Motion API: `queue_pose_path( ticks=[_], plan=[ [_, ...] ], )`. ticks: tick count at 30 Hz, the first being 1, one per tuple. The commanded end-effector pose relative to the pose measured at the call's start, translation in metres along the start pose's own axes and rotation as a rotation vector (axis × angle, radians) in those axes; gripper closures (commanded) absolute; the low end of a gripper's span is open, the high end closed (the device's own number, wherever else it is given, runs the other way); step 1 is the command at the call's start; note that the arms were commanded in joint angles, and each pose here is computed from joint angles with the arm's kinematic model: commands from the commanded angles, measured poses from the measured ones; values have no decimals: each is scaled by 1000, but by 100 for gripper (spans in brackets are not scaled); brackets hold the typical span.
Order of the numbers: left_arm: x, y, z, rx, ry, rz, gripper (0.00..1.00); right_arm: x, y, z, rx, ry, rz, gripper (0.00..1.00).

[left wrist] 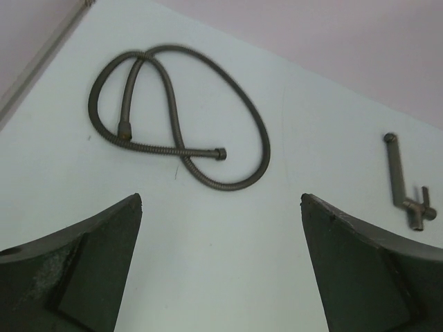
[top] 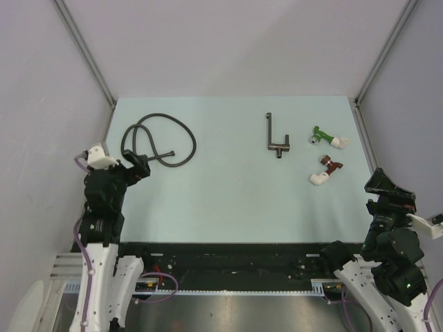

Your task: Install the water faucets

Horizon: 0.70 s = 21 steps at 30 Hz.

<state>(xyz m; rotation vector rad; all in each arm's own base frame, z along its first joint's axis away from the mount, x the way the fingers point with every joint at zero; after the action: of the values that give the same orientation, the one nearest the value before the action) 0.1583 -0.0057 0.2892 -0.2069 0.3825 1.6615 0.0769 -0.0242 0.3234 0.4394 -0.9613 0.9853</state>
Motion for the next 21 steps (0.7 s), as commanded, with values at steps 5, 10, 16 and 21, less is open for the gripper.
queue_pose_path(
  ticks=[5,10,16,21],
  plan=[
    [-1,-57,-22,349,-16,46,0,-2,0,-2,12,-21,-12,0],
    [-10,-87,-31,478,-10,20,0,-2,0,-3,34,-19,-4,0],
    [-50,-126,-33,576,-119,-29,0,-2,0,-5,58,-14,6,0],
    [-67,-166,-71,776,-256,-6,0,-1,1,-7,77,-9,16,0]
  ],
)
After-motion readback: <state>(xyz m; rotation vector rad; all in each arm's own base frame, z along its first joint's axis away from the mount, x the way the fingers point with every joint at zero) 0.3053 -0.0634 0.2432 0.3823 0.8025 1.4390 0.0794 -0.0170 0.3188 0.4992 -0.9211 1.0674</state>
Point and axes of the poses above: each gripper's point midway between its finger pads, its own y axis back along the fingers, its own x axis along the line the jaws close on, z = x × y, the point moved 9 cm from there along y, back along the fingers
